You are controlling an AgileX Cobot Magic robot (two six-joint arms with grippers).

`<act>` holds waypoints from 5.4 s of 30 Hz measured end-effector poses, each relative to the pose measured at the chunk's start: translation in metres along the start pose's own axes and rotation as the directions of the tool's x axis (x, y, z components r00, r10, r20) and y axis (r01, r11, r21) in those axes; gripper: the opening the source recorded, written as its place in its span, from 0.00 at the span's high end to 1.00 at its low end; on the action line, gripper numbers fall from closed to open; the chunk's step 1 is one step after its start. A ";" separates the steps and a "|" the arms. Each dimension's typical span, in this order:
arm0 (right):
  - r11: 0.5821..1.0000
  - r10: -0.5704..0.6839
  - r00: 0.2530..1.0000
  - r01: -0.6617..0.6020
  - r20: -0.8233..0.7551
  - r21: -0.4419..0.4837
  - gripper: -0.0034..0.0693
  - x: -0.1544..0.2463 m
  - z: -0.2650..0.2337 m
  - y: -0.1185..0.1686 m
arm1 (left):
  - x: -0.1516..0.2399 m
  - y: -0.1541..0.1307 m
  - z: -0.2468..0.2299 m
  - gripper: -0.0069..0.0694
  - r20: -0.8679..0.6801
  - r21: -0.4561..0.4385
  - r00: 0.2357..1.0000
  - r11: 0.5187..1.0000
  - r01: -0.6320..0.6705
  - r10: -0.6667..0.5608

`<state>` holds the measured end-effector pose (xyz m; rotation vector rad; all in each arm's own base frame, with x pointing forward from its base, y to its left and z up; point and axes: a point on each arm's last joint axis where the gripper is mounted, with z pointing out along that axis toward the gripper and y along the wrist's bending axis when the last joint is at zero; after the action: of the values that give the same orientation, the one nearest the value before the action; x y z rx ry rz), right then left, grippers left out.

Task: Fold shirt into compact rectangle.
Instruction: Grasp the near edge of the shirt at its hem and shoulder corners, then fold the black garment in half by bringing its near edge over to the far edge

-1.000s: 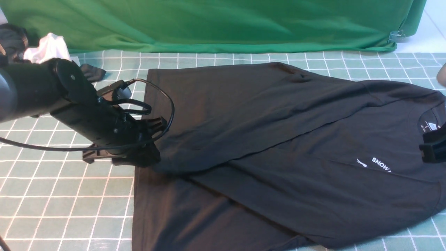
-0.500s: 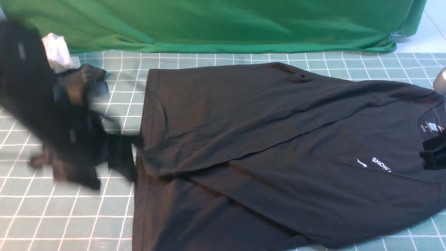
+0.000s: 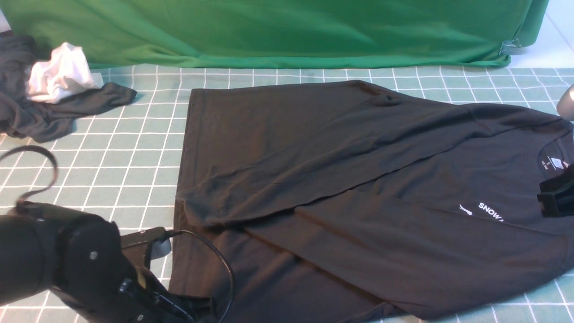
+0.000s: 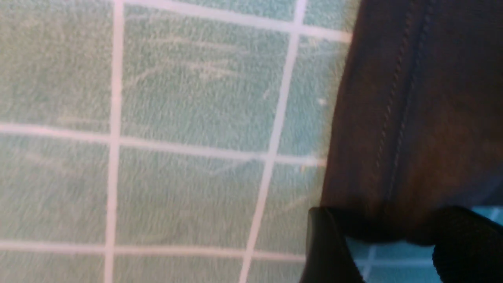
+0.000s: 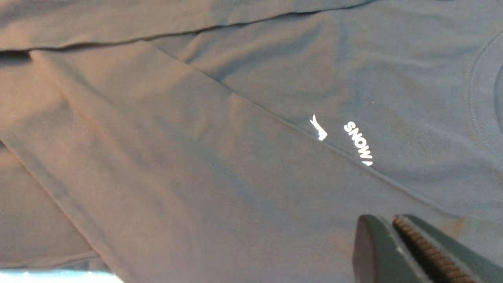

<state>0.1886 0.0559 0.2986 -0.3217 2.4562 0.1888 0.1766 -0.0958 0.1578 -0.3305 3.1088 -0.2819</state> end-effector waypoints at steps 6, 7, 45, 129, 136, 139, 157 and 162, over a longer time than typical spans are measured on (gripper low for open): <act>1.000 0.005 1.000 -0.005 0.003 -0.004 0.85 0.000 0.000 0.000 | -0.003 -0.001 0.005 0.46 0.002 -0.004 1.000 1.000 0.006 -0.006; 1.000 0.005 1.000 -0.005 0.003 -0.004 0.85 0.000 0.000 0.000 | -0.003 -0.001 0.005 0.47 0.002 -0.004 1.000 1.000 0.006 -0.006; 0.727 -0.685 0.676 0.614 -0.272 -0.306 0.33 0.067 0.095 0.091 | -0.009 0.023 -0.040 0.87 0.174 0.003 0.985 1.000 -0.018 0.017; 0.934 -0.348 0.915 0.357 -0.204 0.008 0.91 -0.125 0.205 0.004 | -0.258 -0.015 -0.074 0.87 0.403 0.120 0.915 0.992 -0.033 -0.018; 0.936 -0.342 0.929 0.350 -0.143 0.034 0.90 -0.148 0.239 -0.002 | -0.289 -0.010 -0.061 0.87 0.423 0.089 0.906 0.996 -0.033 -0.008; 0.932 -0.353 0.930 0.359 -0.101 0.047 0.87 -0.150 0.252 -0.002 | -0.295 -0.008 -0.053 0.87 0.426 0.071 0.905 0.997 -0.037 0.003; 0.925 -0.367 0.930 0.364 0.014 0.110 0.58 -0.185 0.189 -0.003 | -0.307 -0.018 -0.110 0.31 0.478 0.038 0.876 0.996 -0.085 0.057; 0.919 -0.380 0.925 0.374 0.023 0.128 0.85 -0.202 0.130 -0.003 | -0.298 -0.026 -0.160 0.17 0.472 0.037 0.878 0.993 -0.110 0.079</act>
<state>0.4195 0.1179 0.3227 -0.7186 2.2935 -0.1177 0.4703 -0.0300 0.3151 -0.2054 2.6187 -0.2521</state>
